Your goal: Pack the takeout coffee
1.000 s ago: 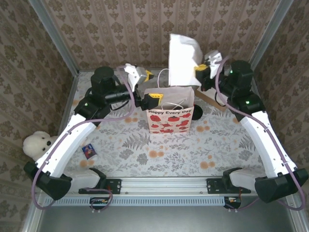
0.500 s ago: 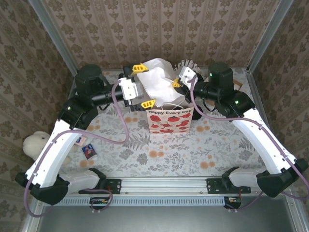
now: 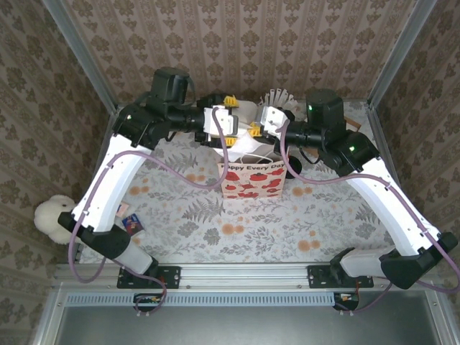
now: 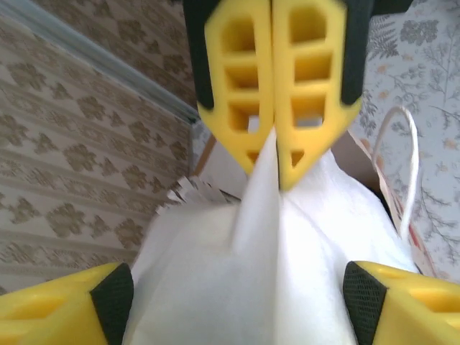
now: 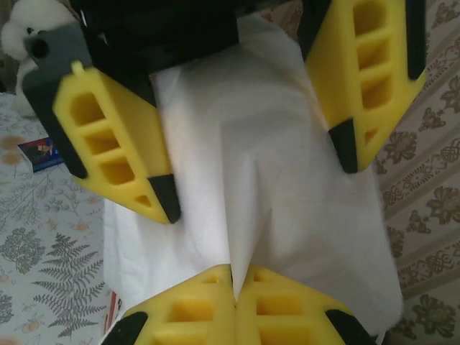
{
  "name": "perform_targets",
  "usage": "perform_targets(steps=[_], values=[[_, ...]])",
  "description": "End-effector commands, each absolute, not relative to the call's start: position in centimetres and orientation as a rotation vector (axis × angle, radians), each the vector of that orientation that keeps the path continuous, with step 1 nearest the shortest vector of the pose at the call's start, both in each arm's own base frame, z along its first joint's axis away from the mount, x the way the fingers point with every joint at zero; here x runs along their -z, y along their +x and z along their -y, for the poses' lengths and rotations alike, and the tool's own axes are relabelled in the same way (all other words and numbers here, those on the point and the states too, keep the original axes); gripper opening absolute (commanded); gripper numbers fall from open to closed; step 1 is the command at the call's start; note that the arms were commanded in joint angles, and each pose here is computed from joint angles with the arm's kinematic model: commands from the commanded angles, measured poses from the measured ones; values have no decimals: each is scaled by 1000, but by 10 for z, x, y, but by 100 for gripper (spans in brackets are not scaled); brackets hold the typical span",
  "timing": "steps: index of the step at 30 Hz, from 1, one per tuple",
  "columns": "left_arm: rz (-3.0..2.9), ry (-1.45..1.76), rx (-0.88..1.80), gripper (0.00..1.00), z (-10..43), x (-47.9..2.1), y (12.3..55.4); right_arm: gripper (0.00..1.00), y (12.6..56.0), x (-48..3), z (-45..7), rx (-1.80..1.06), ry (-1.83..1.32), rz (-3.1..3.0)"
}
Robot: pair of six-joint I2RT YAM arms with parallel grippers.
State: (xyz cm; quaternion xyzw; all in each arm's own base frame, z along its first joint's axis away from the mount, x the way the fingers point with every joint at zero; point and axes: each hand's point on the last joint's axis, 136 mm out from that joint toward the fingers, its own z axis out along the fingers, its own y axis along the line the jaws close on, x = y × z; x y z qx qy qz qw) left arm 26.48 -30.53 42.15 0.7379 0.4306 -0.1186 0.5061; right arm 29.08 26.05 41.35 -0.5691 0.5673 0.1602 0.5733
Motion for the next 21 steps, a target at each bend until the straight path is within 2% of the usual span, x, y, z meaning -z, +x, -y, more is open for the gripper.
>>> perform_targets(steps=[1, 2, 5, 8, 10, 15, 17, 21], values=[[-1085, 1790, 277, 52, 283, -421, 267, 0, 274, -427, -254, -377, -1370, -1277], [-1092, 1749, 309, 40, 278, -427, 270, 0, 272, -428, -251, -379, -1369, -1281], [-1080, 1687, 367, 17, 270, -433, 269, 0, 264, -432, -246, -417, -1368, -1280], [-1073, 1684, 371, 4, 270, -430, 266, 0, 260, -433, -246, -449, -1373, -1285], [-1072, 1678, 375, 0, 271, -429, 265, 0, 262, -430, -246, -452, -1375, -1304], [-1095, 1620, 333, 0, 265, -431, 274, 0, 280, -422, -232, -409, -1346, -1374], [-1131, 1582, 334, 14, 262, -430, 276, 0, 290, -421, -219, -397, -1297, -1429], [-1195, 1597, 386, 18, 273, -404, 262, 0, 301, -398, -202, -313, -1348, -1547]])
